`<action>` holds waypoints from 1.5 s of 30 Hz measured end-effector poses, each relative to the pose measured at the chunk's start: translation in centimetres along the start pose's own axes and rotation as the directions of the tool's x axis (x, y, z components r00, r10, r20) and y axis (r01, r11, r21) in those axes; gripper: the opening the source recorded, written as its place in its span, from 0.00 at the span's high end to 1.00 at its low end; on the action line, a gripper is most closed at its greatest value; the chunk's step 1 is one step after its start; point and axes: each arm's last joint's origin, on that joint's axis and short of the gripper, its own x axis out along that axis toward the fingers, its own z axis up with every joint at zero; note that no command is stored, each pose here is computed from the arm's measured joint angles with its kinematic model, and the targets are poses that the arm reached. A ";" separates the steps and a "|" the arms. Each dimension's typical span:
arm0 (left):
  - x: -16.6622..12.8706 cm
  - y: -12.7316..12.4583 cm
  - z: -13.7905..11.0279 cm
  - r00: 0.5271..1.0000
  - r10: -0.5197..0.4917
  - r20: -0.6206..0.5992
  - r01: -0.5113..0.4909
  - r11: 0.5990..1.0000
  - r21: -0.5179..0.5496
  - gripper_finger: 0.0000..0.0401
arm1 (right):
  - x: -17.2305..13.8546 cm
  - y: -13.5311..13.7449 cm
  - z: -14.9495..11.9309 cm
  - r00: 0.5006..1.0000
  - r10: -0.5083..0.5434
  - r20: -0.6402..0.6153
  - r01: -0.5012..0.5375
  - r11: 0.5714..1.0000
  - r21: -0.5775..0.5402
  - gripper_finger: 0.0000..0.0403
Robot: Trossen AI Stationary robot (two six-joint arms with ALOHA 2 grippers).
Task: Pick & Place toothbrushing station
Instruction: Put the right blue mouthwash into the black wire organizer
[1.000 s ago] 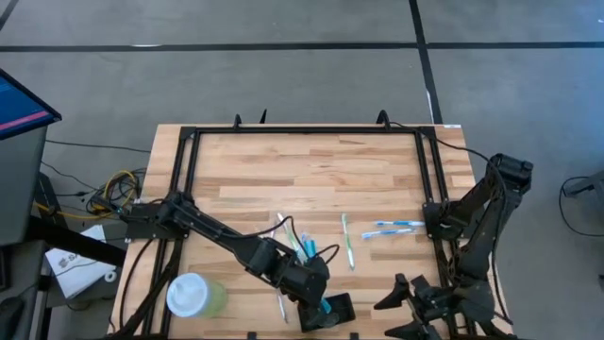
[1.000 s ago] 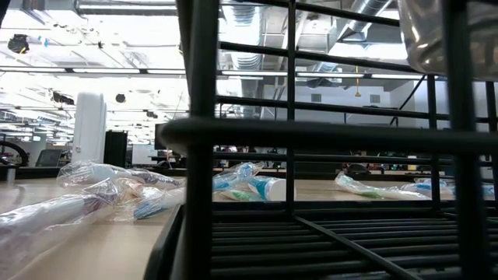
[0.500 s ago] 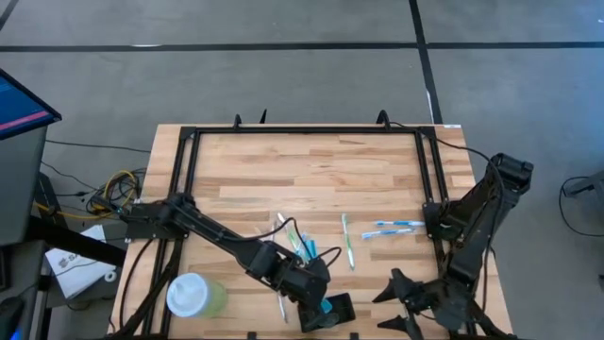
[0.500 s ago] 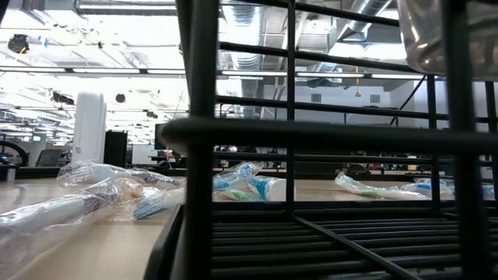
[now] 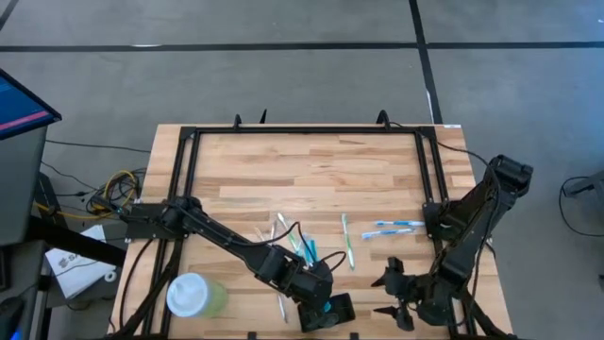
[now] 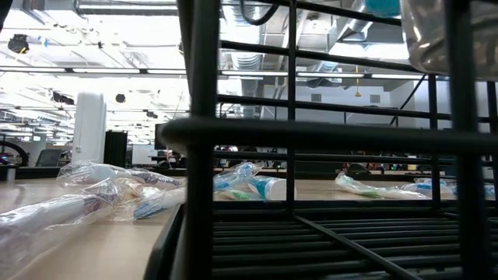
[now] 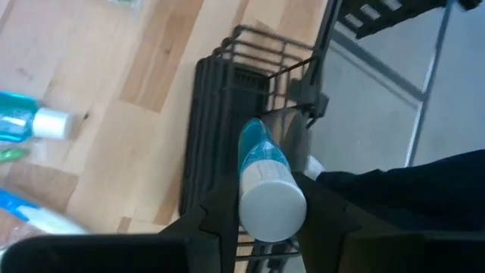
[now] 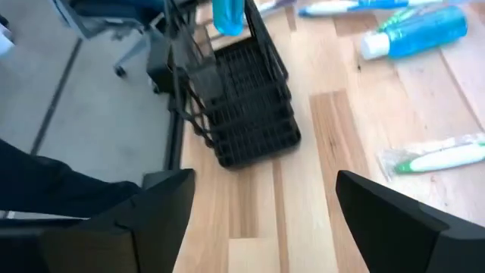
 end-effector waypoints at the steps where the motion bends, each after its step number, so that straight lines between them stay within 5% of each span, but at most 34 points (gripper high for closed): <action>1: 0.0 0.0 0.0 1.000 -0.001 0.000 0.001 1.000 0.001 0.77 | 0.3 0.1 -0.2 1.000 -0.007 -0.005 0.007 1.000 -0.005 0.22; 16: 0.1 0.2 0.3 1.000 -0.018 -0.022 0.019 0.998 0.053 0.77 | 7.4 3.0 -3.3 0.996 0.046 -0.082 -0.049 0.998 -0.033 0.22; 29: 0.1 0.1 -0.1 0.999 -0.010 -0.037 0.012 0.998 0.059 0.77 | 9.4 0.6 -1.0 0.997 -0.047 -0.054 0.044 0.997 -0.059 0.22; 45: 0.1 -0.1 -1.3 0.997 0.035 -0.070 -0.028 0.995 0.091 0.77 | 10.0 1.0 0.8 0.998 0.062 0.033 -0.061 0.998 -0.030 0.22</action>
